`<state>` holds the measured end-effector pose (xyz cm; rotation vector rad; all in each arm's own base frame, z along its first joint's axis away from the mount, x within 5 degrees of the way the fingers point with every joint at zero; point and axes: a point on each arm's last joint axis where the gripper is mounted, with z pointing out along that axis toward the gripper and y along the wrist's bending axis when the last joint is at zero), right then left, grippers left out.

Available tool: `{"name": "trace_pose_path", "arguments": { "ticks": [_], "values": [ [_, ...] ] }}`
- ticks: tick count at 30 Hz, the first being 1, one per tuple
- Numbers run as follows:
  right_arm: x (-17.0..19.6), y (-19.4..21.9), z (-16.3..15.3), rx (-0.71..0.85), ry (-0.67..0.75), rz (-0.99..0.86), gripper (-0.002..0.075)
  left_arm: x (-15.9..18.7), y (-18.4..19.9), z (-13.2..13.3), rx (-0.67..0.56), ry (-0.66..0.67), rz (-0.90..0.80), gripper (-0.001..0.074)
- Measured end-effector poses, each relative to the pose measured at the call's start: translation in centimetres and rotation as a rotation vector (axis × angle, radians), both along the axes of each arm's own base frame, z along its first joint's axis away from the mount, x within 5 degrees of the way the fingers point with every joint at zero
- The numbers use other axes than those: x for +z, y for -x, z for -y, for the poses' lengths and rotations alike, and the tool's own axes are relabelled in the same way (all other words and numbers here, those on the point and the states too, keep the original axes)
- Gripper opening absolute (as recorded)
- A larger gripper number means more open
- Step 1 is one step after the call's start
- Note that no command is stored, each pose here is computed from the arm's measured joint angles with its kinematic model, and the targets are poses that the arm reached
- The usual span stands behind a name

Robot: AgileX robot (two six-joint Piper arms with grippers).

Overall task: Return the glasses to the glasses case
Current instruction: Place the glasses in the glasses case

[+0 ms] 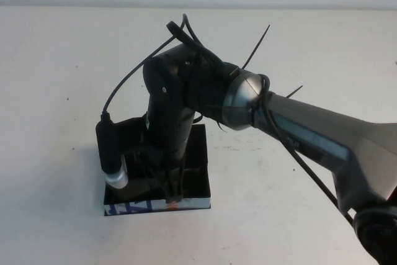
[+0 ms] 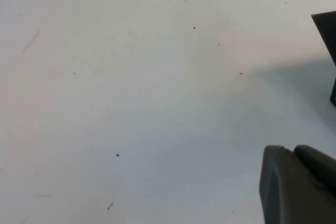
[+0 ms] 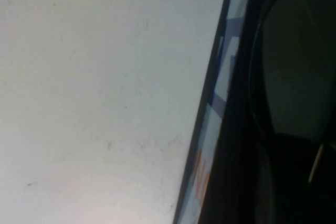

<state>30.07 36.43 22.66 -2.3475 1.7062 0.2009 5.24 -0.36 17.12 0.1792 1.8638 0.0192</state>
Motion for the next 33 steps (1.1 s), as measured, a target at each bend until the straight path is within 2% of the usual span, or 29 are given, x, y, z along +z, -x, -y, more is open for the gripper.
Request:
{"name": "trace_pose_path", "arguments": {
  "ticks": [10, 21, 24, 29, 33],
  "values": [
    [-1.6, -0.8, 0.1, -0.006, 0.023, -0.020, 0.0041, 0.0, 0.0, 0.0, 0.000, 0.000, 0.000, -0.0001],
    [-1.8, -1.1, 0.3, -0.045, 0.024, -0.031, 0.0046, 0.0, 0.0, 0.0, 0.000, 0.000, 0.000, -0.0001],
    [-1.8, -1.1, 0.4, -0.052, 0.021, -0.036, 0.0099, 0.0, 0.0, 0.0, 0.000, 0.000, 0.000, -0.0001],
    [-1.6, -1.0, 0.3, -0.055, 0.017, -0.038, 0.0260, 0.0, 0.0, 0.0, 0.000, 0.000, 0.000, -0.0001],
    [-0.6, -0.9, 0.5, -0.066, 0.002, -0.025, 0.0292, 0.0, 0.0, 0.0, 0.000, 0.000, 0.000, -0.0001]
  ]
}}
